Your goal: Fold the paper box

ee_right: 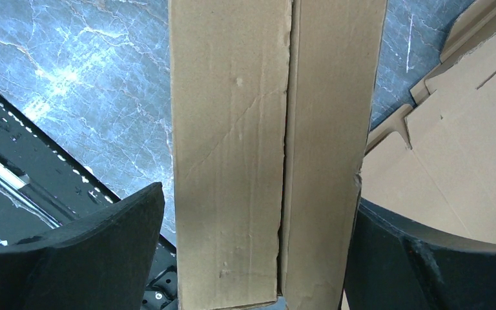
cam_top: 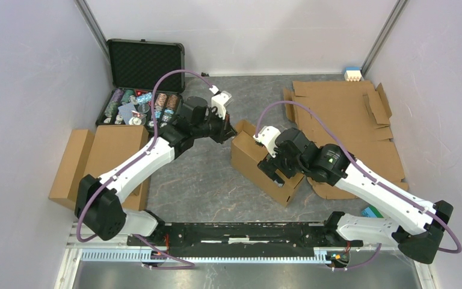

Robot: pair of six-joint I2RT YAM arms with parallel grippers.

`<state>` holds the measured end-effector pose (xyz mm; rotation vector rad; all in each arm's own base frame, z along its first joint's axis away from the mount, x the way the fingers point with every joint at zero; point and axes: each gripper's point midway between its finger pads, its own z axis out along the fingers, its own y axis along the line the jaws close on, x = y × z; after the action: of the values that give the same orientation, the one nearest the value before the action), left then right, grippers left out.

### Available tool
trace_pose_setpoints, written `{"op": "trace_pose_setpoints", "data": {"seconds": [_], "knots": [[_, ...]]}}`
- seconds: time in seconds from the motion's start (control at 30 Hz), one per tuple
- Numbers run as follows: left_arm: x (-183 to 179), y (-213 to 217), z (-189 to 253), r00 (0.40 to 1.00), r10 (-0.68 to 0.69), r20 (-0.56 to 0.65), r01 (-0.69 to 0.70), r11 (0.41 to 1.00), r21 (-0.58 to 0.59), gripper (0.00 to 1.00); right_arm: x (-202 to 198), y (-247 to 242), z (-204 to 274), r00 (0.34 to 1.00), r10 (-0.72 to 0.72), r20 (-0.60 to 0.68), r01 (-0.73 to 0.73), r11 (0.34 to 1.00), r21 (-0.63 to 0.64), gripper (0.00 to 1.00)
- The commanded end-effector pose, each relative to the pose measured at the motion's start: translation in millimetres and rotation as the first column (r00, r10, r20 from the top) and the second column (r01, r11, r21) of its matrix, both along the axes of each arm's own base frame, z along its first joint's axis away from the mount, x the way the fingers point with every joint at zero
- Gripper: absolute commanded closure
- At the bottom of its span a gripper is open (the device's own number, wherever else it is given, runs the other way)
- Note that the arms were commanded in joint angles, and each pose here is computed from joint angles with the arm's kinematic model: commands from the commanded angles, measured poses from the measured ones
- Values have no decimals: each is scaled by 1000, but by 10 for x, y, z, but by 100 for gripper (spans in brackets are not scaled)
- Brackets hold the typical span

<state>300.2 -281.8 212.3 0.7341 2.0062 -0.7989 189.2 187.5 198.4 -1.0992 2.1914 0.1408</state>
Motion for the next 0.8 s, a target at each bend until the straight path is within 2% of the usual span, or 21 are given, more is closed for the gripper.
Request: {"op": "trace_pose_setpoints", "data": {"seconds": [0.0,0.07,0.17,0.23,0.57,0.7,0.77], "knots": [[-94,56,-58,1000,20,-23,-19,999,44,98,13,42,2,1000,2,4,-2,1000,15,2],[-132,42,-78,999,22,-37,-21,999,40,95,11,40,-2,1000,3,4,-3,1000,14,2],[-161,32,-96,999,25,-43,-23,999,40,77,8,41,-21,1000,4,-1,-4,1000,10,2],[-148,29,-80,999,30,-33,-29,999,40,70,6,51,-20,1000,7,-3,-7,1000,13,2],[-80,-7,281,998,30,48,-29,1000,-8,62,-5,62,3,1000,10,-7,-9,1000,21,2],[-102,8,345,998,32,55,-31,999,-19,62,-6,62,-8,1000,9,-10,-9,1000,18,3],[-116,8,352,998,30,51,-28,999,-22,67,-6,65,-8,1000,11,-11,-11,1000,17,3]]}}
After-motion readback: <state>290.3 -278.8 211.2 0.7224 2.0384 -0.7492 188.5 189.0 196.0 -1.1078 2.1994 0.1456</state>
